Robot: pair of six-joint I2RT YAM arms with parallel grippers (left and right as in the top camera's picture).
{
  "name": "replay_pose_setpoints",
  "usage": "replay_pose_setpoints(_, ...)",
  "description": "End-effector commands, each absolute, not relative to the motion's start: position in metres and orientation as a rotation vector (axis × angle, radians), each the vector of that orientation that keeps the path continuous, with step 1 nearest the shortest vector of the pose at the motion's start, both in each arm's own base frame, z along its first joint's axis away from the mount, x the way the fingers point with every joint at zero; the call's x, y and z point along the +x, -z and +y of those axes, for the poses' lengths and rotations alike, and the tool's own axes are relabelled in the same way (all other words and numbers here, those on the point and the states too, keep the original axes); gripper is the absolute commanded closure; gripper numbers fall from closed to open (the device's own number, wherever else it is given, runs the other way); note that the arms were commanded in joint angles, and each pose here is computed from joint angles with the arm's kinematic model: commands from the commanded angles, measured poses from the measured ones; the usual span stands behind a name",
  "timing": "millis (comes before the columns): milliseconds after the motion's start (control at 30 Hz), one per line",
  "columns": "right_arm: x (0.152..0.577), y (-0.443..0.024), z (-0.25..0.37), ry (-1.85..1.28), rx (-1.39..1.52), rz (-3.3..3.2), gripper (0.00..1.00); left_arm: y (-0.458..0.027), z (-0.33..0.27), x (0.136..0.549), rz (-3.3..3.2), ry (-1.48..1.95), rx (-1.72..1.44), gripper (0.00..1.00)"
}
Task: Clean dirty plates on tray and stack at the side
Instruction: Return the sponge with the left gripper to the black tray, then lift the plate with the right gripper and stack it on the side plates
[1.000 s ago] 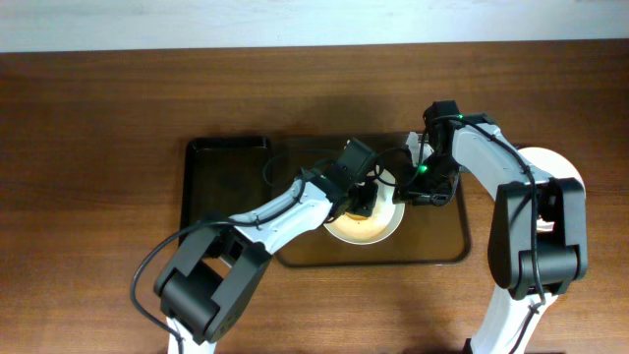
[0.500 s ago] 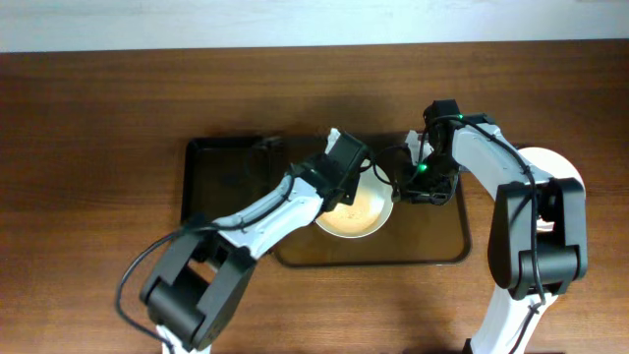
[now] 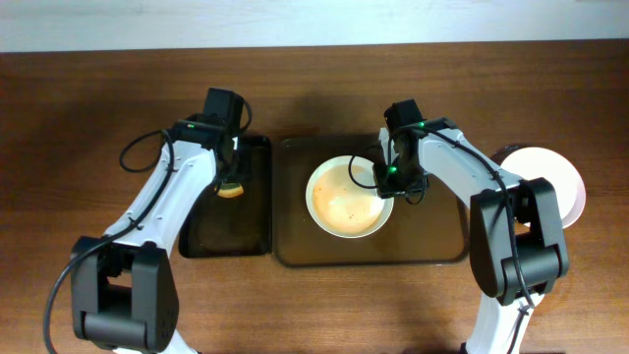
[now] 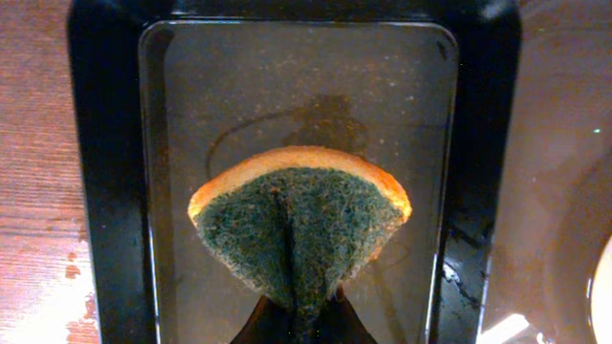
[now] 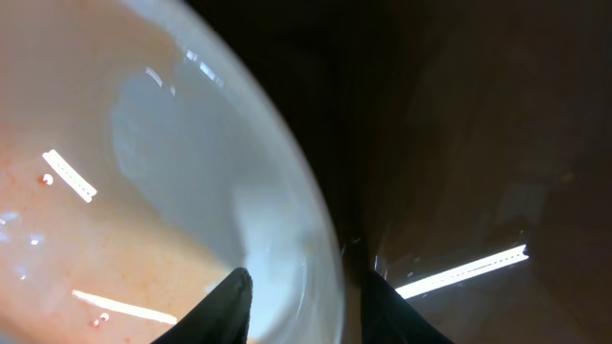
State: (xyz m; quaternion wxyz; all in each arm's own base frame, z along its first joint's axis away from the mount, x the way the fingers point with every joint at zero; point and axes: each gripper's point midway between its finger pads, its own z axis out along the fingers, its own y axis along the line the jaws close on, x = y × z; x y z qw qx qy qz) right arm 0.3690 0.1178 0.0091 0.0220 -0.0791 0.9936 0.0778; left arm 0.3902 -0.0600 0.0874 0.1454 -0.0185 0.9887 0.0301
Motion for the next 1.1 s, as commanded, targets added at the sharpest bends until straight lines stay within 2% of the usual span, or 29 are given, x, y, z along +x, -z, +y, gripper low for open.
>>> replay_pose_setpoints(0, 0.367, 0.003, 0.115, -0.196, -0.216, 3.106, 0.63, -0.066, -0.066, 0.396, 2.888, -0.057, -0.018, 1.0)
replay_pose_setpoints(67, 0.366, 0.004, 0.115, -0.2, -0.216, 3.11, 0.68, -0.04, -0.065, 0.398, 2.933, -0.078, -0.018, 1.0)
replay_pose_setpoints(167, 0.366, 0.004, 0.115, -0.199, -0.216, 3.111, 0.69, -0.011, -0.061, 0.406, 2.955, -0.09, -0.032, 1.0)
replay_pose_setpoints(200, 0.366, 0.004, 0.115, -0.198, -0.217, 3.11, 0.73, -0.006, -0.06, 0.407, 2.959, -0.094, -0.037, 1.0)
replay_pose_setpoints(233, 0.367, 0.004, 0.115, -0.199, -0.216, 3.106, 0.91, -0.004, -0.059, 0.408, 2.957, -0.103, -0.038, 0.94)
replay_pose_setpoints(267, 0.368, 0.004, 0.115, -0.2, -0.216, 3.102, 0.96, -0.004, -0.055, 0.41, 2.947, -0.139, -0.042, 0.91)
replay_pose_setpoints(300, 0.368, 0.004, 0.115, -0.2, -0.216, 3.104, 0.96, -0.005, -0.053, 0.413, 2.932, -0.159, -0.045, 0.53)
replay_pose_setpoints(333, 0.368, 0.004, 0.115, -0.2, -0.216, 3.104, 0.96, -0.005, -0.053, 0.413, 2.931, -0.159, -0.045, 0.34)
replay_pose_setpoints(367, 0.368, 0.004, 0.115, -0.198, -0.216, 3.102, 0.96, -0.005, -0.053, 0.414, 2.93, -0.158, -0.045, 0.19)
replay_pose_setpoints(400, 0.37, 0.002, 0.115, -0.194, -0.215, 3.095, 0.96, -0.005, -0.053, 0.414, 2.93, -0.159, -0.045, 0.08)
replay_pose_setpoints(433, 0.375, -0.005, 0.111, -0.154, -0.214, 3.076, 0.96, -0.005, -0.053, 0.414, 2.929, -0.159, -0.045, 0.05)
replay_pose_setpoints(533, 0.385, -0.047, 0.098, -0.014, -0.171, 3.0, 0.96, -0.005, -0.053, 0.414, 2.928, -0.159, -0.045, 0.0)
replay_pose_setpoints(633, 0.39, -0.086, 0.096, 0.181, -0.225, 2.865, 0.96, -0.005, -0.053, 0.415, 2.925, -0.157, -0.045, 0.0)
replay_pose_setpoints(733, 0.387, -0.128, 0.1, 0.497, -0.274, 2.679, 0.96, -0.005, -0.053, 0.415, 2.925, -0.157, -0.045, 0.0)
replay_pose_setpoints(800, 0.383, -0.162, 0.111, 0.755, -0.299, 2.473, 0.96, -0.005, -0.053, 0.415, 2.925, -0.157, -0.045, 0.0)
replay_pose_setpoints(900, 0.375, -0.201, 0.135, 0.968, -0.314, 2.202, 0.96, -0.005, -0.053, 0.415, 2.925, -0.157, -0.045, 0.0)
replay_pose_setpoints(1000, 0.365, -0.246, 0.15, 1.138, -0.281, 1.928, 0.96, -0.005, -0.053, 0.415, 2.926, -0.157, -0.045, 0.0)
replay_pose_setpoints(1067, 0.36, -0.26, 0.159, 1.162, -0.264, 1.844, 0.96, -0.005, -0.053, 0.415, 2.926, -0.157, -0.045, 0.0)
